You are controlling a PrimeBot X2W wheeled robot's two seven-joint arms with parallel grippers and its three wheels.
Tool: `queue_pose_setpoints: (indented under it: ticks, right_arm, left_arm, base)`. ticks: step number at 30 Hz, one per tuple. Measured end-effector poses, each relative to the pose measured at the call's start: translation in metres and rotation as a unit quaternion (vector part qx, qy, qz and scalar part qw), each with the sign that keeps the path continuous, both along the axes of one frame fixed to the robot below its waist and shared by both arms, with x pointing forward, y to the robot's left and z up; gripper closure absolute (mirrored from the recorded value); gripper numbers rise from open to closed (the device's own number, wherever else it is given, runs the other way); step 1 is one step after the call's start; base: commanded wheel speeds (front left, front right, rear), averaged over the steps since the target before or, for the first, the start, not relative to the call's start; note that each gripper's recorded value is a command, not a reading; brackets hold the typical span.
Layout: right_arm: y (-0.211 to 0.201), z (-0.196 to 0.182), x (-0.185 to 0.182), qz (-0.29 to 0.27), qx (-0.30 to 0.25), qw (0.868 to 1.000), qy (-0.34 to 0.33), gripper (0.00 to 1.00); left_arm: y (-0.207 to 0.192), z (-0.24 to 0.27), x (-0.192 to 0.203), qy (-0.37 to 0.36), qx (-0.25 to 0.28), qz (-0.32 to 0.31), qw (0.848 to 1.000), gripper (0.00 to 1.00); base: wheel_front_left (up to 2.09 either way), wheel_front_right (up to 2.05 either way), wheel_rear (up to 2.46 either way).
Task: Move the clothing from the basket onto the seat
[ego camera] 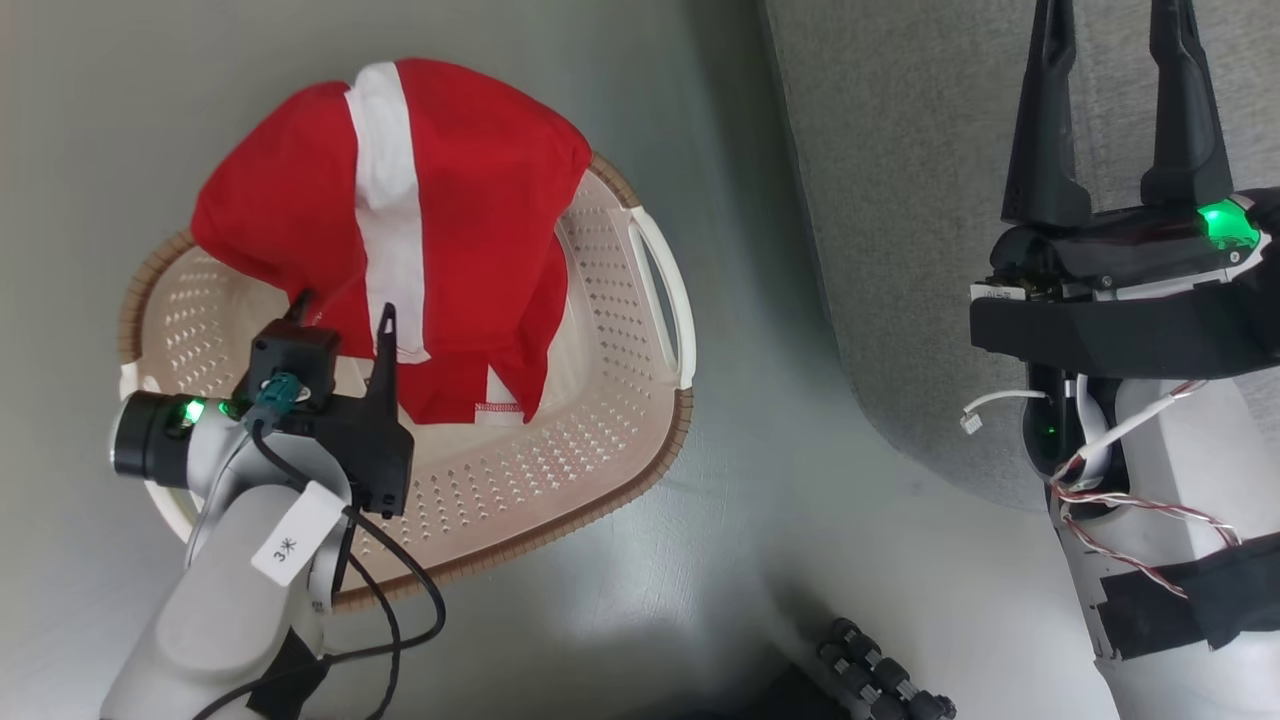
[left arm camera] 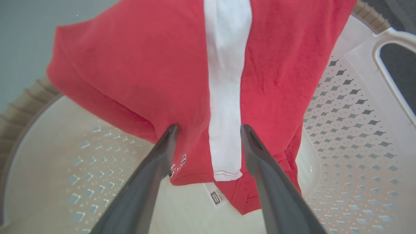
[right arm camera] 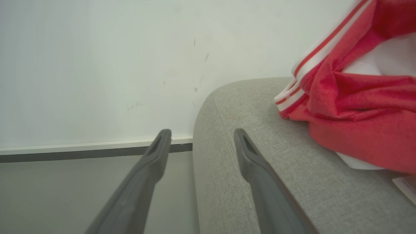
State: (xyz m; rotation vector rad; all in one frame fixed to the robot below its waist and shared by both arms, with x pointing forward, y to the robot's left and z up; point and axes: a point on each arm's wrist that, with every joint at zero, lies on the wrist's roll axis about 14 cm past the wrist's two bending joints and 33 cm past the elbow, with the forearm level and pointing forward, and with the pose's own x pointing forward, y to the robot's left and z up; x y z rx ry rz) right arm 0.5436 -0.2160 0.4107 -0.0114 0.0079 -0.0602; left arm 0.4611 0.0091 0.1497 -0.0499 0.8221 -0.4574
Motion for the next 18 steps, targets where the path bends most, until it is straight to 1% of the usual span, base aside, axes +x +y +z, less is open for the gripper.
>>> queue_pose_setpoints:
  ticks: [7,18]
  right_arm:
    - [0.002,-0.013,0.003,0.002,0.002,1.000,0.011,0.00]
    - [0.003,-0.025,0.002,0.004,0.004,1.000,0.026,0.00]
  left_arm:
    - [0.004,-0.011,0.007,-0.005,0.012,0.011,1.000,0.00]
    - [0.008,-0.017,0.012,-0.017,0.025,0.011,0.999,0.00]
  base:
    - [0.00,0.00,0.00]
    - [0.00,0.00,0.00]
